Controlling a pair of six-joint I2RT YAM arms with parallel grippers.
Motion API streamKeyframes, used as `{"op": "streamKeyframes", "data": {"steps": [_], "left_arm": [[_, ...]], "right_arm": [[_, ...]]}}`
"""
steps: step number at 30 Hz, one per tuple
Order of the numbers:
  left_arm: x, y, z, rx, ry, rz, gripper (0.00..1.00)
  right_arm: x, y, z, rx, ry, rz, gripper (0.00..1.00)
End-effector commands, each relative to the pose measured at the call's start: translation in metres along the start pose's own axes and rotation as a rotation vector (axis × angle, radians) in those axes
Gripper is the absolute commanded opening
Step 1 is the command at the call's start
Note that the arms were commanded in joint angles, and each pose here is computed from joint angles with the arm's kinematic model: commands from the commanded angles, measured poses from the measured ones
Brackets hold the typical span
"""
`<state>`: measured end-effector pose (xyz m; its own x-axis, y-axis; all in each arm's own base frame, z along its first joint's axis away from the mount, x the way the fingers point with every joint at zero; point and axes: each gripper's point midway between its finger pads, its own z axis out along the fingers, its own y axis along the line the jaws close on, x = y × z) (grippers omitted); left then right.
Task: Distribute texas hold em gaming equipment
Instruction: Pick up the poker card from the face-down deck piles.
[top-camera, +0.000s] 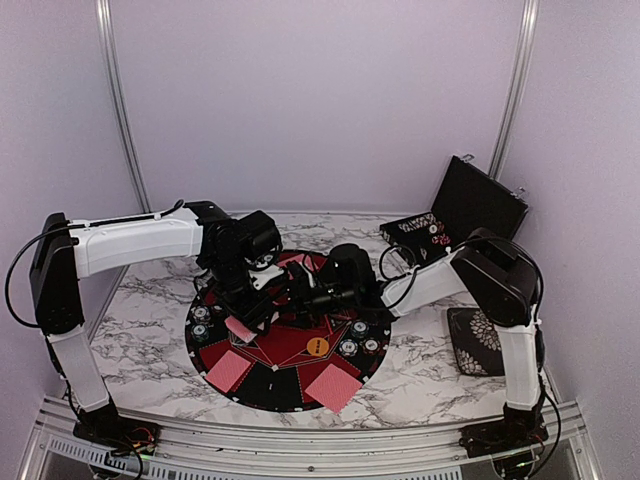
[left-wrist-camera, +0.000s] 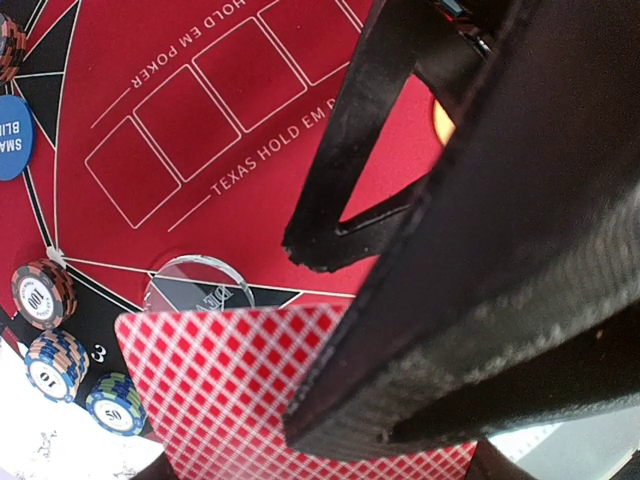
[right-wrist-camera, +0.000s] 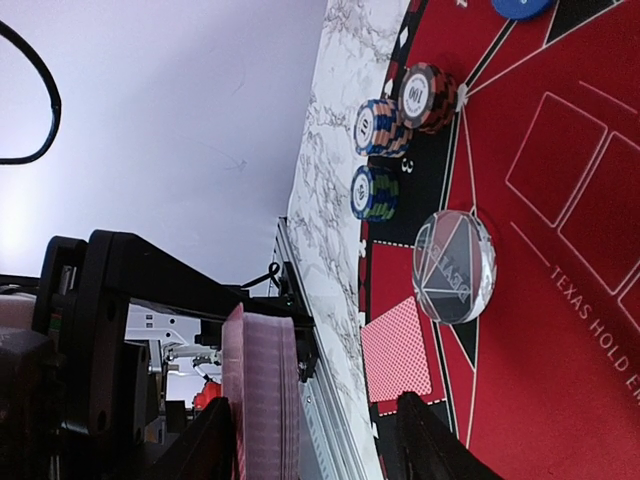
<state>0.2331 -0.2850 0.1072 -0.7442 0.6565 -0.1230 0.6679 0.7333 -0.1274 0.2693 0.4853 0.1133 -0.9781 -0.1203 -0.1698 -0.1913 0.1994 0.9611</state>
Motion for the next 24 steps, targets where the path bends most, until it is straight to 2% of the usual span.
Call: {"op": "streamKeyframes", "data": {"steps": [1,16,24], "left_arm": [[-0.007,-0.006,-0.02,0.012,-0.067,0.028,0.45],[-0.007,-0.005,-0.02,0.01,-0.066,0.027,0.45],[-0.007,-0.004,-0.019,0.006,-0.065,0.026,0.45]], "right_arm": [[-0.01,-0.001,-0.006,0.043,-0.039,-0.004,0.52],[-0.014,0.006,-0.016,0.043,-0.06,-0.017,0.52],[-0.015,0.028,-0.022,0.015,-0.07,-0.047,0.52]]}}
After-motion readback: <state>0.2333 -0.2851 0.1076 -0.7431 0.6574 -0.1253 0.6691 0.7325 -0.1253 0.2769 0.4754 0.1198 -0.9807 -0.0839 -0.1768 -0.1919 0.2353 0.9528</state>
